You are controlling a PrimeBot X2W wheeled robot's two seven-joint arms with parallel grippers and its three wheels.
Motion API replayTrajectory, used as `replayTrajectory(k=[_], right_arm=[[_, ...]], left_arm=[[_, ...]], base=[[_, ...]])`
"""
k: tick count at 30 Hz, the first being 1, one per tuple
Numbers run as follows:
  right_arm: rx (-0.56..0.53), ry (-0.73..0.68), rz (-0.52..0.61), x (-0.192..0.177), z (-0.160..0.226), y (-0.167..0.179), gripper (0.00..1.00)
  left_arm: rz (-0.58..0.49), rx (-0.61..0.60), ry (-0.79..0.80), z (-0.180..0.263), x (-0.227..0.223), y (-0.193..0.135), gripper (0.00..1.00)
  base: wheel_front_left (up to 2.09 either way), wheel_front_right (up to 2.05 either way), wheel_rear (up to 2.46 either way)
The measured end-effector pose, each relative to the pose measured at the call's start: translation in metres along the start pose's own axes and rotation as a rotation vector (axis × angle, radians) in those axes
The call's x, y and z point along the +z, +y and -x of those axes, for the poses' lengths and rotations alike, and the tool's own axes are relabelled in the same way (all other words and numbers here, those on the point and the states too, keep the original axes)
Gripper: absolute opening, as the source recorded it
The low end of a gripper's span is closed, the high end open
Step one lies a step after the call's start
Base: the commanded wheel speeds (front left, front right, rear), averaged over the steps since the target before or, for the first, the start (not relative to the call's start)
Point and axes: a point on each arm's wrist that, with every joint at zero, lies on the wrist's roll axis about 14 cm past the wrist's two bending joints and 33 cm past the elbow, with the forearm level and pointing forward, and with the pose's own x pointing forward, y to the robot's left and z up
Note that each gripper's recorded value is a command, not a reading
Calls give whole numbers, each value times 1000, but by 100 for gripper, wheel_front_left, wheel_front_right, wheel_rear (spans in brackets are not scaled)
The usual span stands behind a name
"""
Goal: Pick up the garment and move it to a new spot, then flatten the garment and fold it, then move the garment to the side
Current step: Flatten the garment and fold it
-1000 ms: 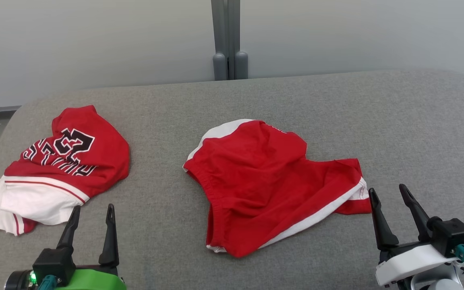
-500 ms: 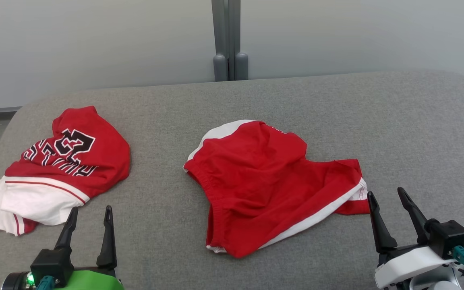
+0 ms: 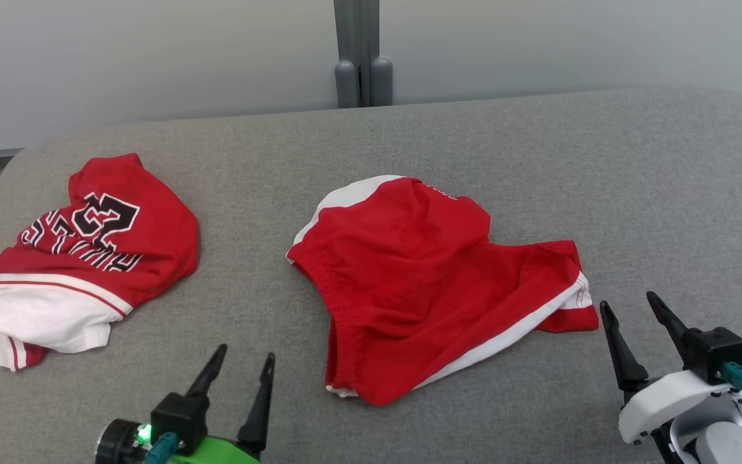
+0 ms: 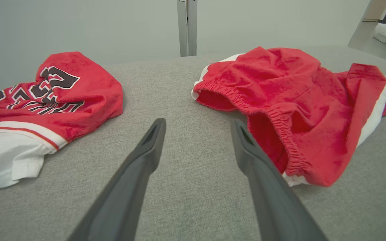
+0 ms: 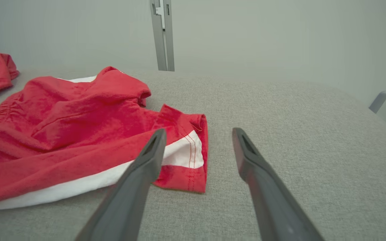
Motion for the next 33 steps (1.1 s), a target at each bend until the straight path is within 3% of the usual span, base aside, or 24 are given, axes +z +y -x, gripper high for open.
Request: replayTrajectory(k=[6, 11, 33], right_arm=[[23, 129, 49, -32, -17, -12, 100], [63, 187, 72, -45, -30, -11, 100], [293, 334, 155, -71, -69, 13, 100]], left_arm=[[-8, -191, 135, -9, -41, -48, 100], [-26, -274, 225, -10, -67, -61, 100], [-63, -412, 282, -40, -80, -82, 100]], base=[[0, 0, 0], [0, 0, 0], [0, 0, 0]])
